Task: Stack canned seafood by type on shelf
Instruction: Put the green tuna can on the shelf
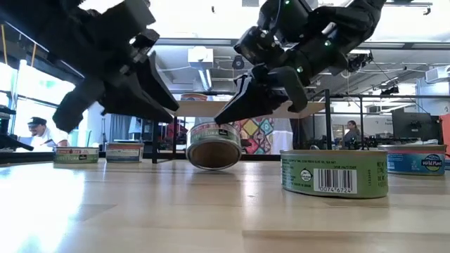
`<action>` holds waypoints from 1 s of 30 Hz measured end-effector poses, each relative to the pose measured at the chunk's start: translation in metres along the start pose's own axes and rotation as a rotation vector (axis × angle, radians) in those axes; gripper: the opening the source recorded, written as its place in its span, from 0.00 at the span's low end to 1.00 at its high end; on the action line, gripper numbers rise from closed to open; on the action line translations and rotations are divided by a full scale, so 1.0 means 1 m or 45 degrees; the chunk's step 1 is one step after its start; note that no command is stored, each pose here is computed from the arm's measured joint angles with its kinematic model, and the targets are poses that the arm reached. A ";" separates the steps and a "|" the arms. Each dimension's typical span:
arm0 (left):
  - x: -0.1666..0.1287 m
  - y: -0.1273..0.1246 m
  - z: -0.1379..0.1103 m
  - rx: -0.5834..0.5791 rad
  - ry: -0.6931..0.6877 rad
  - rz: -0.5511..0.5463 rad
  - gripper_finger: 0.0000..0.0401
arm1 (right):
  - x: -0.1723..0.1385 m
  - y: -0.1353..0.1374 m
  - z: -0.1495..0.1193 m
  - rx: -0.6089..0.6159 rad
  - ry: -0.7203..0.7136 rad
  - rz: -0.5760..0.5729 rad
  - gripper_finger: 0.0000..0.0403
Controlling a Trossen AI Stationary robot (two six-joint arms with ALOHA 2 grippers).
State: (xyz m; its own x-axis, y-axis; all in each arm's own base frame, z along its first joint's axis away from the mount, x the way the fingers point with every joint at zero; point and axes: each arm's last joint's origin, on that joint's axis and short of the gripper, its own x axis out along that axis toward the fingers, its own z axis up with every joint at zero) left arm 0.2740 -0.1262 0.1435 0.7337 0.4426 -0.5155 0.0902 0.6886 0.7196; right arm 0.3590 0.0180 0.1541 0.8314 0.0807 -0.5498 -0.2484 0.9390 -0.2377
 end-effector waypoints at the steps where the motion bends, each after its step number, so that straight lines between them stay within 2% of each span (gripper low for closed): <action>1: 0.003 0.000 -0.001 0.006 0.016 0.007 0.33 | 0.000 -0.001 0.000 0.007 0.002 -0.002 0.00; 9: 0.027 0.002 -0.007 -0.045 0.067 0.048 0.51 | 0.000 -0.001 0.000 0.006 -0.007 -0.001 0.00; 13: 0.039 0.003 -0.010 -0.068 0.071 0.045 0.54 | 0.000 -0.001 0.000 0.031 -0.007 -0.002 0.00; 25: 0.069 -0.007 -0.012 -0.109 0.010 0.124 0.53 | 0.000 -0.001 0.001 0.064 -0.009 -0.003 0.00; 27: 0.070 -0.007 -0.011 -0.116 0.004 0.125 0.50 | 0.000 -0.001 0.001 0.063 -0.011 0.003 0.00; 30: 0.069 -0.007 -0.011 -0.150 0.001 0.126 0.40 | 0.000 0.000 0.001 0.065 -0.018 0.025 0.00</action>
State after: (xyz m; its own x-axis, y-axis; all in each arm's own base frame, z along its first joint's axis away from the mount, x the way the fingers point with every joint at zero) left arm 0.3169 -0.0940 0.0981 0.7344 0.5122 -0.4453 -0.0622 0.7041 0.7073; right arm 0.3596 0.0183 0.1552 0.8336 0.1041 -0.5425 -0.2399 0.9529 -0.1857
